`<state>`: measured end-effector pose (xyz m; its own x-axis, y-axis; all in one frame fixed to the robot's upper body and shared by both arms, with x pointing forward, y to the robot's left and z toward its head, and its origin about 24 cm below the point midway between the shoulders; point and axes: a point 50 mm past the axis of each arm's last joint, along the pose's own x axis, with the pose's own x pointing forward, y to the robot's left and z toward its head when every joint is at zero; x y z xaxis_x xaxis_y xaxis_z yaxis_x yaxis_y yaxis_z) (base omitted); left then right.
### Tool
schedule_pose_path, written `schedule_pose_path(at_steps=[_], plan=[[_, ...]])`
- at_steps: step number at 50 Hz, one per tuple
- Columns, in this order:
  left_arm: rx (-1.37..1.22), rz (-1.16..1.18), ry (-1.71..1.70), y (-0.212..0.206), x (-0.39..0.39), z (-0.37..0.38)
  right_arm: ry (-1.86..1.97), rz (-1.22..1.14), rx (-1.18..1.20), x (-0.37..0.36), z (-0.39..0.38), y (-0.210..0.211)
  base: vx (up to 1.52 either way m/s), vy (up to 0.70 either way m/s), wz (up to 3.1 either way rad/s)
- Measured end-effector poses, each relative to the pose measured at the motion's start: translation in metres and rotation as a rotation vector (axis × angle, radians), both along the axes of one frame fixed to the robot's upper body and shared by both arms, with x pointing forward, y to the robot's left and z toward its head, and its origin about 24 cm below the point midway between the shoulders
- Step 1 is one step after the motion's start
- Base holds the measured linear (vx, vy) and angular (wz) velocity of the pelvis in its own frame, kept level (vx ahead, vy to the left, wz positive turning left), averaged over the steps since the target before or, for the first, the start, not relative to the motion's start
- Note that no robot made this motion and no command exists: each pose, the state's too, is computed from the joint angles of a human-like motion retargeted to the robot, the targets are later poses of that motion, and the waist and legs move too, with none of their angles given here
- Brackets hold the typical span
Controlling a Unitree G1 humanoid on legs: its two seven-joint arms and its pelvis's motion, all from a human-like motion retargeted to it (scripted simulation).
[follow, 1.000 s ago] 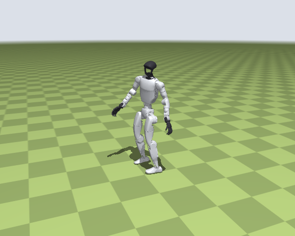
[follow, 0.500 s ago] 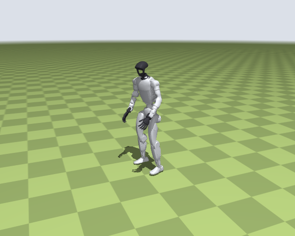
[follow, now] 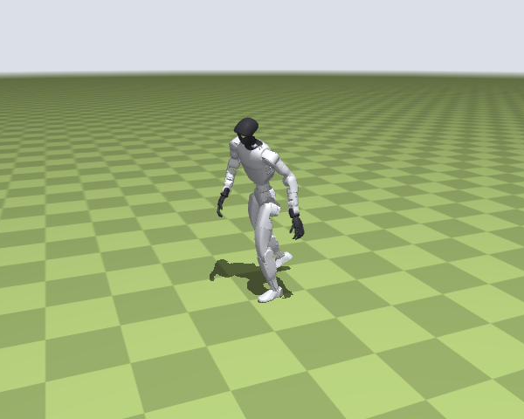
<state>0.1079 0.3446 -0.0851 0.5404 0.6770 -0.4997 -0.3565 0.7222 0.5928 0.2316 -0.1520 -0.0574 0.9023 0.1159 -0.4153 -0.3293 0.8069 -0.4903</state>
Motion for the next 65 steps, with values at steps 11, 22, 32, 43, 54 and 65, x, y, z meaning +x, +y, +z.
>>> schedule_pose_path(at_steps=[11, 22, 32, 43, 54, 65], plan=[[-0.085, -0.316, 0.431, -0.030, 0.010, -0.039, 0.217, -0.378, 0.058, -0.008, -0.032, -0.060, 0.23, 0.31, 1.01], [-0.099, -0.350, 0.114, 0.000, 0.068, 0.015, 0.117, -0.975, 0.649, -0.055, -0.039, -0.070, 0.34, 0.21, 1.65], [0.504, -0.329, -0.079, 0.079, 0.155, 0.180, -0.112, -1.036, 0.664, -0.059, -0.004, -0.109, 0.32, 0.07, 1.49], [0.300, -0.483, -0.163, 0.009, 0.141, 0.105, 0.095, -1.244, 0.711, -0.094, -0.046, -0.096, 0.41, -0.04, 0.68], [-0.190, 0.432, 0.392, -0.012, -0.100, -0.048, 0.030, -1.093, 0.485, -0.068, -0.024, -0.126, 0.19, -0.07, 0.29], [-0.363, 0.700, 0.457, -0.072, -0.181, -0.067, 0.089, -0.852, 0.351, -0.056, -0.029, -0.112, 0.07, -0.12, -0.36]])
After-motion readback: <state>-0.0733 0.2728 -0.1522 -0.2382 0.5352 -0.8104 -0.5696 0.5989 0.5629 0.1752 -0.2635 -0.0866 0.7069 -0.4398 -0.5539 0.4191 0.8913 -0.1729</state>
